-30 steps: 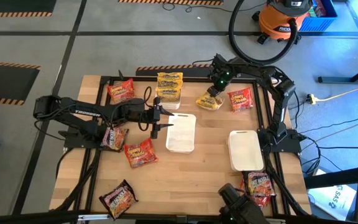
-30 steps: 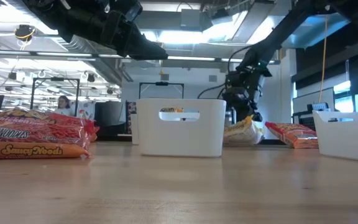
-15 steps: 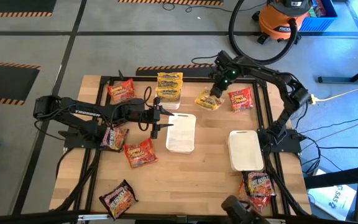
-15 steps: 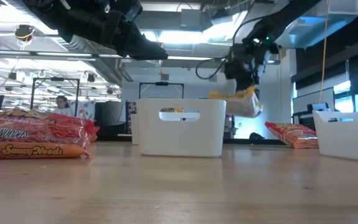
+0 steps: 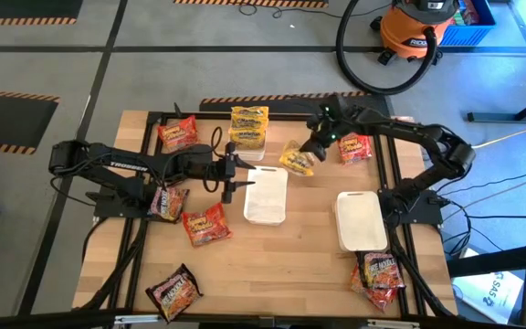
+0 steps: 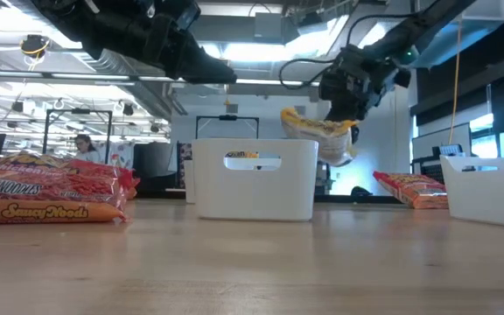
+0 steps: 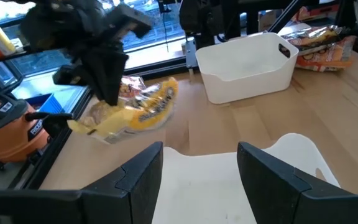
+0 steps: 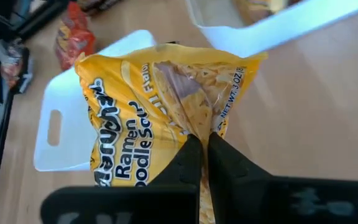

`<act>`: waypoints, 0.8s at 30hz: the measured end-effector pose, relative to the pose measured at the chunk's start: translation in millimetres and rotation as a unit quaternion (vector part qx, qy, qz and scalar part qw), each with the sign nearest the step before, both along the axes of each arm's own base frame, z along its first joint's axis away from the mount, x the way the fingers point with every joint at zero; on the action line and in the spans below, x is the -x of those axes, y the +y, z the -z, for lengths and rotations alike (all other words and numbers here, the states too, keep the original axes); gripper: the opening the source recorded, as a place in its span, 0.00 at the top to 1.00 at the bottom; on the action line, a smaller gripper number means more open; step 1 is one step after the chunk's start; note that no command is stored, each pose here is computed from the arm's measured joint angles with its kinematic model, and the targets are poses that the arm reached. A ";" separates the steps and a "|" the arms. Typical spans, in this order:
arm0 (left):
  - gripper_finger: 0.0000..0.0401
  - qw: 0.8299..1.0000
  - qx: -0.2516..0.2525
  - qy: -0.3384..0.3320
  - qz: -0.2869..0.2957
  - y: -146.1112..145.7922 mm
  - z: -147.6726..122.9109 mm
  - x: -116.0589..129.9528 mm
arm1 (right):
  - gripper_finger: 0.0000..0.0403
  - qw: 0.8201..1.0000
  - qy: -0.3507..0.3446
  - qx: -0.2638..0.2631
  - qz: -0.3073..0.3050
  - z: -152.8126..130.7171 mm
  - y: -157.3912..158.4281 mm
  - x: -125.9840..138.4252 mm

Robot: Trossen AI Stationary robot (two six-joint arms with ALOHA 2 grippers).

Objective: Sort Maruchan noodles
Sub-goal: Put the yellow noodle pack into the top white bin

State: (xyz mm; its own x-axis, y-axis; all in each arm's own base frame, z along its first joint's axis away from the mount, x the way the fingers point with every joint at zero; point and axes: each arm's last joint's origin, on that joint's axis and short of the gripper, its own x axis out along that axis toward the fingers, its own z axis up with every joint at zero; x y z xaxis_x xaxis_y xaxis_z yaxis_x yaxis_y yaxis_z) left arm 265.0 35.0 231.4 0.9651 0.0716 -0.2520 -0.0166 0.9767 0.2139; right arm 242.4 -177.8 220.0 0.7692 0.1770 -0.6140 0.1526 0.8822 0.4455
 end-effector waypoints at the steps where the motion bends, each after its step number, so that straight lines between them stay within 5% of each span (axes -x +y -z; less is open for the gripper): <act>1: 0.50 1.000 0.000 -0.001 0.000 0.0 -0.3 0.1 | 1.00 1.000 -0.009 0.001 -0.005 1.8 2.5 -0.8; 15: 0.50 1.000 -0.008 -0.009 -0.012 0.7 -2.2 -0.1 | 1.00 0.994 -0.105 0.027 0.021 -3.8 13.1 -16.0; 24: 0.43 0.995 -0.006 -0.079 -0.057 4.9 -15.3 -1.7 | 1.00 0.986 -0.128 0.074 0.081 -20.9 10.6 -13.1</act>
